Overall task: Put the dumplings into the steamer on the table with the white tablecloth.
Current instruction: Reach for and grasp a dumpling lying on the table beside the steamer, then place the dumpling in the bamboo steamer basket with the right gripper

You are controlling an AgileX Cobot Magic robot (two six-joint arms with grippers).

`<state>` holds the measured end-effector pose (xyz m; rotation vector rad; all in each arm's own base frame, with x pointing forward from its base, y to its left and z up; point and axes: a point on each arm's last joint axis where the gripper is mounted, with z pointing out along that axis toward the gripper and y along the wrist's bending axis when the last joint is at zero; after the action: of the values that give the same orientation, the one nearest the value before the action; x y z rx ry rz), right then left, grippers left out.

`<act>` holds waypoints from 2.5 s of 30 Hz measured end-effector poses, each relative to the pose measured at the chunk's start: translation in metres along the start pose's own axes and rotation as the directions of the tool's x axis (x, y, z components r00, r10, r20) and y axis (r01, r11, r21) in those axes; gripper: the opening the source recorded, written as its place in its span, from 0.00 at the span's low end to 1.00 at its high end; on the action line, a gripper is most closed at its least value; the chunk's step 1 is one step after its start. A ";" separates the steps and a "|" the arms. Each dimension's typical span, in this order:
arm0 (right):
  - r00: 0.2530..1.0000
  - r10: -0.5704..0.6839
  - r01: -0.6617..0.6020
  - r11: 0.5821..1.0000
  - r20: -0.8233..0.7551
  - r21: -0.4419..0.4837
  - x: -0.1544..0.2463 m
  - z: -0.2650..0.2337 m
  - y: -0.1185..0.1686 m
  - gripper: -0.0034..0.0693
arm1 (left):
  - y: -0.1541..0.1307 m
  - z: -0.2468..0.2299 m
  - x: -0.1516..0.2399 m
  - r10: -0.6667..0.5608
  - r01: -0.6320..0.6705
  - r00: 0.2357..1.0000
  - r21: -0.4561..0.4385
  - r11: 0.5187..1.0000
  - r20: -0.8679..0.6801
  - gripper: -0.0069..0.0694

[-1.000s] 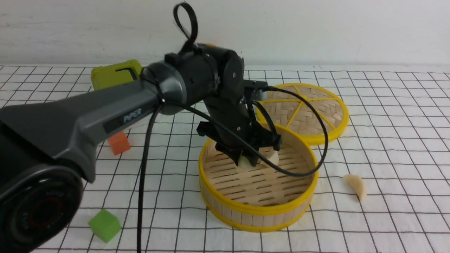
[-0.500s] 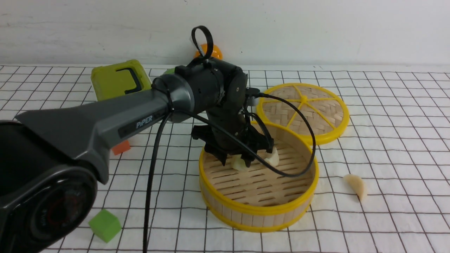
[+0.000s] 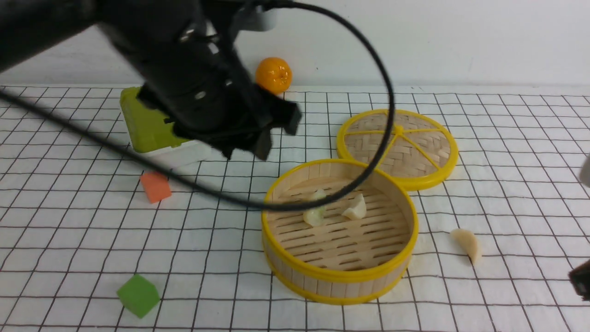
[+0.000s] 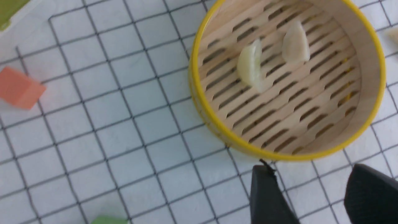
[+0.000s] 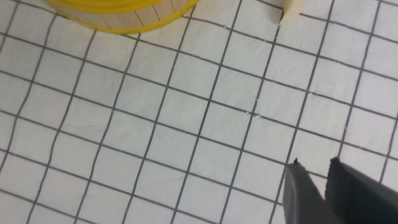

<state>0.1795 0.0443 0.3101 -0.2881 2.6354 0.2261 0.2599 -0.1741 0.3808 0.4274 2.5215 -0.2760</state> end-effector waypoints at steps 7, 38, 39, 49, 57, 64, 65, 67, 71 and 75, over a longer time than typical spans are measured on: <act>0.989 0.036 -0.035 0.999 -0.144 0.011 -0.028 0.073 -0.010 0.53 | 0.029 -0.022 0.099 -0.054 0.054 0.998 -0.033 0.998 -0.012 0.09; 0.965 0.021 0.006 0.995 -0.260 0.103 -0.106 0.210 -0.037 0.27 | 0.051 -0.059 0.192 -0.138 0.135 0.988 0.049 0.990 0.068 0.07; 0.963 0.021 0.007 0.995 -0.268 0.103 -0.106 0.207 -0.037 0.27 | 0.051 -0.059 0.191 -0.137 0.134 0.988 0.048 0.990 0.072 0.07; 0.989 -0.124 0.125 0.992 -0.083 0.010 -0.146 0.098 0.030 0.29 | 0.052 -0.059 0.189 -0.110 0.106 0.989 0.040 0.993 0.096 0.07; 0.959 -0.284 0.282 0.949 0.006 -0.139 -0.145 0.108 0.120 0.29 | 0.052 -0.073 0.197 -0.016 0.006 0.988 0.067 0.998 0.152 0.07; 0.955 -0.275 0.261 0.957 -0.111 -0.125 -0.135 0.179 0.127 0.29 | 0.060 -0.108 0.226 0.002 -0.033 0.960 0.104 0.994 0.278 0.07; 0.954 -0.269 0.254 0.959 -0.128 -0.122 -0.133 0.188 0.127 0.29 | 0.062 -0.113 0.231 0.002 -0.034 0.957 0.107 0.994 0.291 0.07; 0.952 -0.270 0.255 0.960 -0.142 -0.119 -0.131 0.197 0.127 0.29 | 0.064 -0.118 0.237 0.001 -0.036 0.952 0.109 0.993 0.307 0.07; 0.958 -0.251 0.237 0.965 -0.138 -0.114 -0.129 0.216 0.127 0.34 | 0.071 -0.128 0.259 -0.006 -0.043 0.924 0.119 0.992 0.382 0.07; 0.967 -0.223 0.210 0.972 -0.127 -0.107 -0.133 0.215 0.128 0.49 | 0.075 -0.126 0.278 -0.012 -0.047 0.906 0.128 0.991 0.424 0.07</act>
<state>0.3583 0.2339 0.1991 -0.6412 2.7051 0.2634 0.0043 -0.0010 0.3201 0.3932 2.0770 -0.4809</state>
